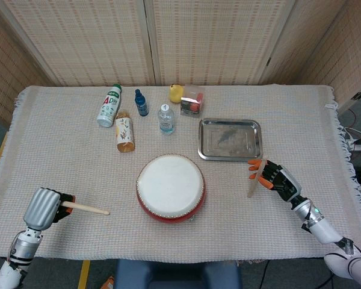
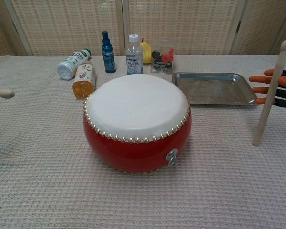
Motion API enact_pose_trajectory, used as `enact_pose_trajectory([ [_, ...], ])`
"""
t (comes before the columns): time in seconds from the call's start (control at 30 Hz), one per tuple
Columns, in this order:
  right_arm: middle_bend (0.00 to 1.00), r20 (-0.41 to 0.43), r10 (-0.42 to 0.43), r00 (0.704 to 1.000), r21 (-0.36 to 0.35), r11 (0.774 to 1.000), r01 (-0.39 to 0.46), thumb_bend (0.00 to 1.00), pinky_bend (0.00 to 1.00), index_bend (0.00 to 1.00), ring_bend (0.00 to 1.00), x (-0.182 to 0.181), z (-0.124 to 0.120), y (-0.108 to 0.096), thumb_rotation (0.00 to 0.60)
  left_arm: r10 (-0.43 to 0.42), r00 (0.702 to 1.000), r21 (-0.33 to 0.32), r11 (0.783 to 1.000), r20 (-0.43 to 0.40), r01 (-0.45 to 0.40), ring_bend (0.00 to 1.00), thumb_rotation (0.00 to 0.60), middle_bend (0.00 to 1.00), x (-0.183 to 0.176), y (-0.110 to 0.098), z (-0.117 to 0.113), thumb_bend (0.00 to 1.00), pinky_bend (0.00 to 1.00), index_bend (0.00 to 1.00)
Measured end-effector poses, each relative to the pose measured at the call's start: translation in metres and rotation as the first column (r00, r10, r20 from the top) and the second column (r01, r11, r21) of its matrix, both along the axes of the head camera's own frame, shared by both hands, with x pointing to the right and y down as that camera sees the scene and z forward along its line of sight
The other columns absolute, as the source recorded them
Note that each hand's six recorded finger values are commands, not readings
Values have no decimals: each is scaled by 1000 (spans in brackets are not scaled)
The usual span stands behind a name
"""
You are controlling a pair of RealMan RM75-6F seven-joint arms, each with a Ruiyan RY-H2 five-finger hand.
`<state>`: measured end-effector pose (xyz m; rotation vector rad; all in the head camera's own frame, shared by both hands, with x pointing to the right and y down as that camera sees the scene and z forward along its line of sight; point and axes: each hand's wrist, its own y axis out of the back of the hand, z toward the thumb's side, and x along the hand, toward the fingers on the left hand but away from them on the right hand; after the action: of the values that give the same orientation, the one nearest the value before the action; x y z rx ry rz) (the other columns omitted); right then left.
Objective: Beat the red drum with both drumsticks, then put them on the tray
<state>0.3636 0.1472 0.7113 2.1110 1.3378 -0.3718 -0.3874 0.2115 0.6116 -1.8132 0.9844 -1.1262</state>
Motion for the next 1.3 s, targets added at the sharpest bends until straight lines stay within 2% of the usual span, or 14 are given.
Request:
enact_pose_trajectory([
  [0.27, 326, -1, -19, 1000, 1, 1000, 19, 262, 440, 517, 327, -1, 2, 9, 599, -2, 1000, -7, 1000, 4, 2, 1000, 600, 1000, -1, 2, -1, 577, 1000, 1000],
  [0.8, 342, -50, -89, 995, 17, 996, 90, 262, 449, 551, 338, -8, 7, 26, 599, 2, 1000, -11, 1000, 1, -2, 1000, 600, 1000, 2, 1, 0, 576, 1000, 1000],
  [1.17, 397, -92, -113, 989, -28, 993, 111, 261, 473, 627, 387, -10, 21, 38, 598, 2, 1000, -13, 1000, -2, -2, 1000, 600, 1000, 2, 2, 0, 576, 1000, 1000],
  [1.3, 427, -104, -132, 986, -29, 991, 130, 220, 500, 663, 414, -14, 24, 40, 599, 4, 1000, -14, 1000, -3, -4, 1000, 600, 1000, 3, 3, 0, 576, 1000, 1000],
])
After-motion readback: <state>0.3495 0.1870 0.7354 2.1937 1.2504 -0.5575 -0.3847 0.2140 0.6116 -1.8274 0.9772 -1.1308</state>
